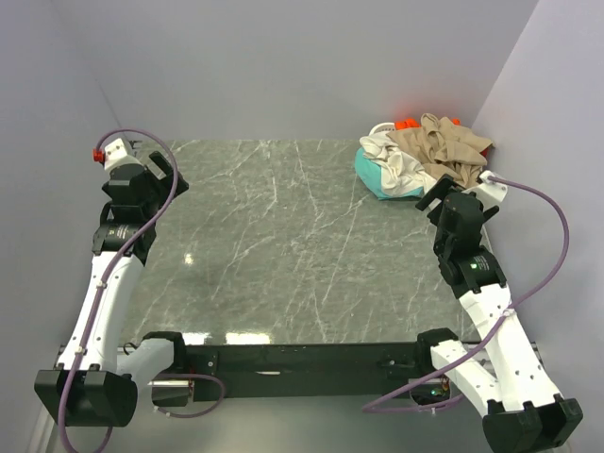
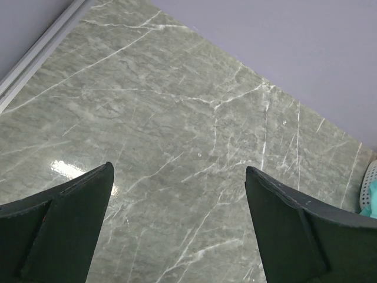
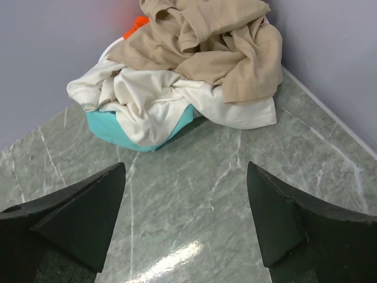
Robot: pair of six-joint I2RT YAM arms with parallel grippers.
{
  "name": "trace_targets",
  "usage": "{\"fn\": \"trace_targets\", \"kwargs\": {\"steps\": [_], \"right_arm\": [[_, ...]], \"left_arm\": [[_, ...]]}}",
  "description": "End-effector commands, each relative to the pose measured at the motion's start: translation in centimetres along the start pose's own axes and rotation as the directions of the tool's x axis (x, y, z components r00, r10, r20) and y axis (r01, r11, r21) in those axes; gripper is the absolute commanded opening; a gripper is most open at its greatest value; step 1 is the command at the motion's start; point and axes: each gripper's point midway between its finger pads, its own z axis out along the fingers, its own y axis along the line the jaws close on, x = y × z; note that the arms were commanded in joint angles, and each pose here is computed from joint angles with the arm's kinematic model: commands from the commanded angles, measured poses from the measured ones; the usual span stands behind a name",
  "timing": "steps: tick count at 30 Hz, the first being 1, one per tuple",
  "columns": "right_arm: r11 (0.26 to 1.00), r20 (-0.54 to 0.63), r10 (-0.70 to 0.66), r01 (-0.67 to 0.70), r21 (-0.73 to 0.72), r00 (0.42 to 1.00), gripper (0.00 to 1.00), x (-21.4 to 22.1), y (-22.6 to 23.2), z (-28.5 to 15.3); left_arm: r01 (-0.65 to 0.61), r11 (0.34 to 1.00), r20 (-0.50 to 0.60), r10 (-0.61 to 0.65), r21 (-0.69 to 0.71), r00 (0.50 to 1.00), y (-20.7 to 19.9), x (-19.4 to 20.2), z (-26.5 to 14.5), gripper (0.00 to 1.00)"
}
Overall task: Fold and stack the t-shirts
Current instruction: Grab the tshirt from the pile
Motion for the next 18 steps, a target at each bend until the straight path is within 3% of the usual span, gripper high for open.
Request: {"fn": "trace_targets", "kwargs": {"steps": [1,5,10,18], "right_arm": [[1.000,0.029,0.018,-0.018,0.014,0.999,0.89,-0.9,-0.2,-0.2],[0.999,0.026,-0.017,0.016,0.032,1.000,0.90,-1.3,0.2,0.7],[0.998,0.048,-0.038,0.036,0.042,0.998,0.91,-2.9,1.7,2.7],[0.996,0.022,-0.001,-0.001,0.088,1.000,0.91,-5.7,3.9,10.8]], "left_arm": [[0.019,1.000,0.072,-0.020,0.014,0.997,-0.8,-2.4,-0.1,0.99],[0.036,0.999,0.056,-0.034,-0.035,0.998,-0.2,-2.1,0.5,0.99],[0.019,1.000,0.024,-0.019,0.018,1.000,-1.2,-1.4,0.9,0.97],[0.086,0.996,-0.012,-0.087,-0.027,0.996,-0.5,-0.5,0.7,0.96]]}}
